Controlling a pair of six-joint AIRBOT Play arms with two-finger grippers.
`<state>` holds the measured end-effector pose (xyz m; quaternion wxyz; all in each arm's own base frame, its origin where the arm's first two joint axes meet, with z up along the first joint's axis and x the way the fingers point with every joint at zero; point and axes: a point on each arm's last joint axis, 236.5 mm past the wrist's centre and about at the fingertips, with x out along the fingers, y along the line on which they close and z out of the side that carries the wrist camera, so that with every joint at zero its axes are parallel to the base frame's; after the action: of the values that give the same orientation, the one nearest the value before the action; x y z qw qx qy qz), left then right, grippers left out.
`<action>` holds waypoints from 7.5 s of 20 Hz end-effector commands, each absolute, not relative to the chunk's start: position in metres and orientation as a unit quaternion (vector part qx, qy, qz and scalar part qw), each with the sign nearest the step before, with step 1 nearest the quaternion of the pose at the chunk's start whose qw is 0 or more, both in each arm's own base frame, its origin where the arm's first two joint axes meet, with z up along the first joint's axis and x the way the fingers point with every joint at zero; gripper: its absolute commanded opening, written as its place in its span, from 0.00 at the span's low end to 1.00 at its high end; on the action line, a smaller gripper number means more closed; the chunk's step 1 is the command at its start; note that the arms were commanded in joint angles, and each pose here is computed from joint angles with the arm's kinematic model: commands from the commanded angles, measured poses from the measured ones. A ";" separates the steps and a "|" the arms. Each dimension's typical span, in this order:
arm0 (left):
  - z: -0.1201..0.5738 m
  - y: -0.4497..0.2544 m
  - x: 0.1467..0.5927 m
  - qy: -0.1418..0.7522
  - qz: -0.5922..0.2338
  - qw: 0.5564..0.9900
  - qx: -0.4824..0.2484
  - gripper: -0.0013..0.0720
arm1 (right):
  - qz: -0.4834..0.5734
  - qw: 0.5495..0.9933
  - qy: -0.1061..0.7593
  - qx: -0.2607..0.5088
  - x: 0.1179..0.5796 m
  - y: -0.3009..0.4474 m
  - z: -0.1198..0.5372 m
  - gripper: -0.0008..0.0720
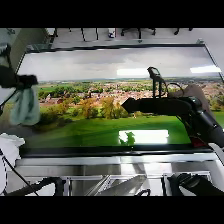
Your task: Fold the shirts.
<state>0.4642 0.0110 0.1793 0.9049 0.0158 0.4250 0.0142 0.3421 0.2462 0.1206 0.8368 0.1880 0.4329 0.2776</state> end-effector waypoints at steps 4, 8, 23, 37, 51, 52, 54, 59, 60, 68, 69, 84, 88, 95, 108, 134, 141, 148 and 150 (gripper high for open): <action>0.250 -0.183 0.411 0.367 -0.187 0.911 0.019 0.03 | 0.259 0.869 0.365 0.209 0.330 0.195 0.189 0.70; 0.146 -0.234 0.384 0.476 -0.213 0.852 0.047 0.04 | 0.234 0.855 0.414 0.208 0.316 0.170 0.173 0.70; 0.066 -0.153 0.412 0.601 -0.130 0.787 -0.045 0.98 | 0.061 0.793 0.533 0.288 0.381 0.044 0.044 0.70; -0.031 -0.261 0.459 0.618 -0.245 0.719 -0.204 0.98 | 0.075 0.714 0.609 0.337 0.435 0.099 -0.100 0.70; -0.067 -0.292 0.451 0.672 -0.270 0.677 -0.131 0.97 | 0.101 0.720 0.605 0.324 0.456 0.106 -0.105 0.04; -0.063 -0.287 0.453 0.672 -0.269 0.678 -0.132 0.97 | 0.103 0.718 0.608 0.324 0.454 0.107 -0.105 0.04; -0.046 -0.268 0.469 0.653 -0.259 0.696 -0.147 0.97 | 0.104 0.715 0.610 0.324 0.453 0.107 -0.105 0.04; -0.037 -0.211 0.513 0.614 -0.213 0.735 -0.193 0.97 | 0.110 0.717 0.610 0.318 0.452 0.108 -0.105 0.04; -0.046 -0.207 0.516 0.618 -0.208 0.732 -0.199 0.97 | 0.110 0.717 0.610 0.318 0.452 0.108 -0.105 0.04; -0.108 -0.246 0.500 0.645 -0.253 0.697 -0.185 0.97 | 0.122 0.706 0.615 0.328 0.448 0.115 -0.099 0.04; -0.109 -0.248 0.499 0.645 -0.254 0.697 -0.184 0.98 | 0.122 0.707 0.614 0.328 0.448 0.115 -0.097 0.04; 0.048 -0.265 0.544 0.495 -0.306 0.798 -0.156 0.03 | 0.167 0.783 0.513 0.309 0.470 0.113 0.026 0.04; 0.151 -0.216 0.532 0.425 -0.296 0.840 -0.162 0.03 | 0.190 0.842 0.415 0.288 0.477 0.102 0.132 0.04; 0.487 -0.127 0.393 0.054 -0.266 0.953 -0.131 0.03 | 0.228 0.959 0.041 0.165 0.372 0.080 0.470 0.04; 0.584 -0.058 0.264 -0.114 -0.151 0.978 -0.082 0.03 | 0.229 0.966 -0.099 0.063 0.263 0.092 0.566 0.04; 0.086 -0.023 0.534 0.505 -0.131 0.832 -0.187 0.96 | 0.134 0.794 0.531 0.265 0.474 0.002 0.049 0.52; -0.037 0.016 0.372 0.654 -0.132 0.711 -0.224 0.96 | 0.101 0.703 0.640 0.294 0.312 0.004 -0.038 0.56; -0.099 -0.013 0.342 0.687 -0.170 0.655 -0.264 0.96 | 0.118 0.641 0.688 0.321 0.256 0.034 -0.078 0.56; -0.110 -0.016 0.336 0.699 -0.173 0.638 -0.273 0.96 | 0.118 0.636 0.693 0.319 0.250 0.040 -0.084 0.56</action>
<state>0.3477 -0.0076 -0.0937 0.6624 -0.2579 0.6850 -0.1598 0.2649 0.0290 -0.0748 0.6495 0.3154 0.6830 0.1103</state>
